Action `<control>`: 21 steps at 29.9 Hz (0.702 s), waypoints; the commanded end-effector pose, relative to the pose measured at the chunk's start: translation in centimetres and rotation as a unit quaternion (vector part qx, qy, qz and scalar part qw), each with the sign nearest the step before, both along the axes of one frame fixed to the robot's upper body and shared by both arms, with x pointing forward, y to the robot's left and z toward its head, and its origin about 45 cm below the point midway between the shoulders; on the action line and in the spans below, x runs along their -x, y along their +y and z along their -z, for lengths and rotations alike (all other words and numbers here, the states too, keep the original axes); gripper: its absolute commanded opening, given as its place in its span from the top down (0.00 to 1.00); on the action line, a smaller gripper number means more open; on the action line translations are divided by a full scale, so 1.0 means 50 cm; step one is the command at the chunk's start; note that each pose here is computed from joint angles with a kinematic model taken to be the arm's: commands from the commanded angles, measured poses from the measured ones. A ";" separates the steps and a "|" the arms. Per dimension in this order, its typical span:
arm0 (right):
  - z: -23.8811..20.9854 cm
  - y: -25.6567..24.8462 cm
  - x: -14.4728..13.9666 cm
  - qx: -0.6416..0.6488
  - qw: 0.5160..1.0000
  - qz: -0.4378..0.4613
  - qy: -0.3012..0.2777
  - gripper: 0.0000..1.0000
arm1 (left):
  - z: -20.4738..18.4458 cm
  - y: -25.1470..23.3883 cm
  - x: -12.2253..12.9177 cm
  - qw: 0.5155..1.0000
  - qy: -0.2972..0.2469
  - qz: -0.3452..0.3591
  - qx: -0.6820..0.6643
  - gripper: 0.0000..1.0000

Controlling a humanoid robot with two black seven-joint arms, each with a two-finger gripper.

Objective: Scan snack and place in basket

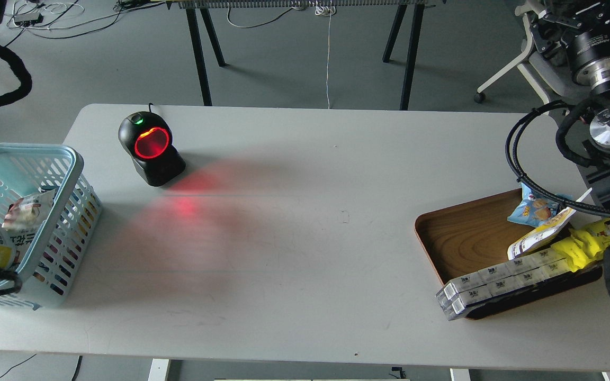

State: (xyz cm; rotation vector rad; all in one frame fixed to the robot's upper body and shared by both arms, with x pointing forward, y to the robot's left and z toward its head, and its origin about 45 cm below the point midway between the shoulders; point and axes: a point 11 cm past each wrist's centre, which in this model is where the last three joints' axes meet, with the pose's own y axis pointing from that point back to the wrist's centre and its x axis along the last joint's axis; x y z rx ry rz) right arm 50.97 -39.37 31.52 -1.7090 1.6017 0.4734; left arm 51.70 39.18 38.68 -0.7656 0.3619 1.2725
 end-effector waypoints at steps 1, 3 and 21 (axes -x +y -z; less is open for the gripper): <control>-0.005 -0.008 0.001 -0.017 1.000 0.007 -0.006 0.00 | 0.025 -0.044 -0.011 0.999 0.007 0.016 0.038 0.00; -0.006 -0.009 0.001 -0.020 1.000 0.008 -0.007 0.00 | 0.038 -0.069 -0.016 0.998 0.010 0.025 0.063 0.00; 0.042 0.088 -0.012 -0.035 0.999 -0.034 0.014 0.00 | 0.162 -0.146 -0.004 0.989 0.058 0.049 0.124 0.00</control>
